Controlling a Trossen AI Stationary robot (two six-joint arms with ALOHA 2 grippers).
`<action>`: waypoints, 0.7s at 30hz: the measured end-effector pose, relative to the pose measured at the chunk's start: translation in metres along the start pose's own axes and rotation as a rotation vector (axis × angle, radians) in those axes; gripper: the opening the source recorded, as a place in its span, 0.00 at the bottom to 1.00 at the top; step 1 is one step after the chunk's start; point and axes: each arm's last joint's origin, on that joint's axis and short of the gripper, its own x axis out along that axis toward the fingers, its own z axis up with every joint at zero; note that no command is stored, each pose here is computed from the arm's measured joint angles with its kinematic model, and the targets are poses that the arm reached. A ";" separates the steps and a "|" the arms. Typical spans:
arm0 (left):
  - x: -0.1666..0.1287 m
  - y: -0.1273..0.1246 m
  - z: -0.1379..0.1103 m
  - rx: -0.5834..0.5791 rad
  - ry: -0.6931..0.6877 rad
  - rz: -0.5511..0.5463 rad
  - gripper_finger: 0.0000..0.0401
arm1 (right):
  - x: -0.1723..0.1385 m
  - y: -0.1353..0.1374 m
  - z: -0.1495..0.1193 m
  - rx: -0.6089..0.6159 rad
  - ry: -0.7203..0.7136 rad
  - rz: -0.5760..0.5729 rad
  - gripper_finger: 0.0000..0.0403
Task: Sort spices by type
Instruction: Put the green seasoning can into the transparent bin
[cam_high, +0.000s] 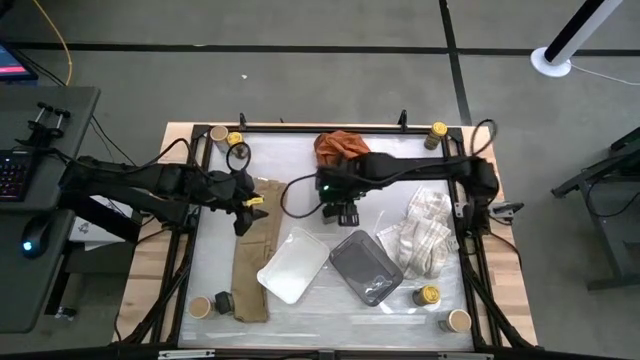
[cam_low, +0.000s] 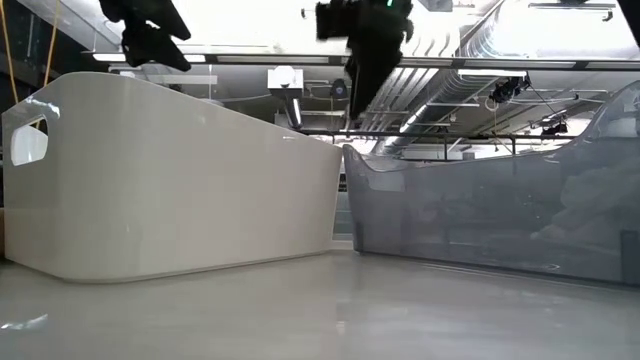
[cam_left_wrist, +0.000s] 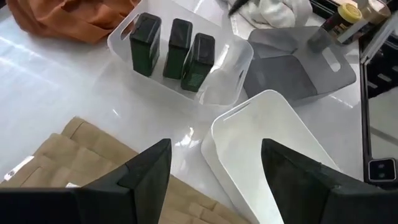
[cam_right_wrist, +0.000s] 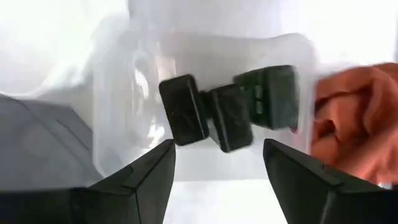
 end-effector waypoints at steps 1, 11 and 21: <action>0.000 0.000 0.000 0.024 0.010 -0.018 0.59 | -0.008 0.000 -0.001 0.032 -0.024 0.001 0.60; 0.011 -0.021 -0.028 0.486 0.333 -0.330 0.59 | -0.076 0.020 -0.013 0.375 -0.226 0.056 0.60; 0.032 -0.067 -0.076 1.060 0.580 -0.487 0.59 | -0.084 0.061 -0.014 0.521 -0.278 -0.009 0.60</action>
